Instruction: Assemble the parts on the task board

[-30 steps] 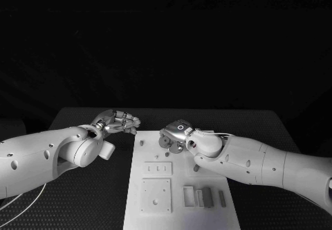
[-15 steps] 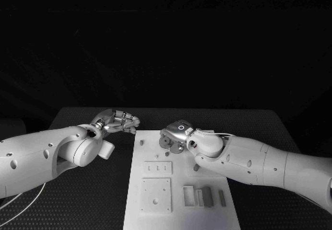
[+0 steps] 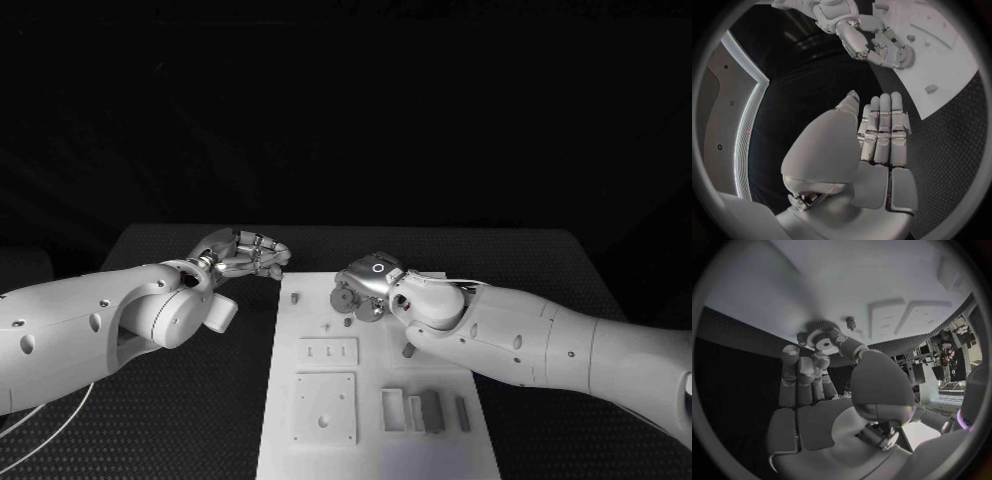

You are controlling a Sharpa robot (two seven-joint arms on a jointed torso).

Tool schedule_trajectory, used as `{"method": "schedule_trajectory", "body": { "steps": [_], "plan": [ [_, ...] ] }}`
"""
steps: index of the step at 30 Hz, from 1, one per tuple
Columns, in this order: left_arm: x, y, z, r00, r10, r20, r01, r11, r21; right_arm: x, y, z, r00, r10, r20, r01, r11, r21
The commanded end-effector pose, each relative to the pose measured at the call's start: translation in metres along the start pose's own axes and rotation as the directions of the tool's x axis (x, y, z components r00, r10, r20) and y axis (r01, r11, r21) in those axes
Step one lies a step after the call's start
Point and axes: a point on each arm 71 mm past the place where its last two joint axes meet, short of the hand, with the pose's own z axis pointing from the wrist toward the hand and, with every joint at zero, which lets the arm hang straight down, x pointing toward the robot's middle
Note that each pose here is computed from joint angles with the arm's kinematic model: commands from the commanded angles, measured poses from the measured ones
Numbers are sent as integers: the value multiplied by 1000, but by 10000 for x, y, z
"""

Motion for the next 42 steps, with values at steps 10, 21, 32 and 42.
{"method": "schedule_trajectory", "body": {
  "steps": [10,21,32,42],
  "plan": [
    [6,-18,4,1000,5,2,-5,1000,9,53,-21,-22,1000,24,-6,-24,1000,13],
    [-13,-12,0,1000,6,7,-6,1000,8,32,-81,-111,998,60,17,-61,998,23],
    [-8,-14,-1,1000,6,4,-6,1000,9,55,-170,-154,996,91,-13,-90,994,57],
    [-47,-8,-8,1000,7,9,-7,1000,14,-272,-589,-420,945,306,117,-313,948,52]
  ]
}}
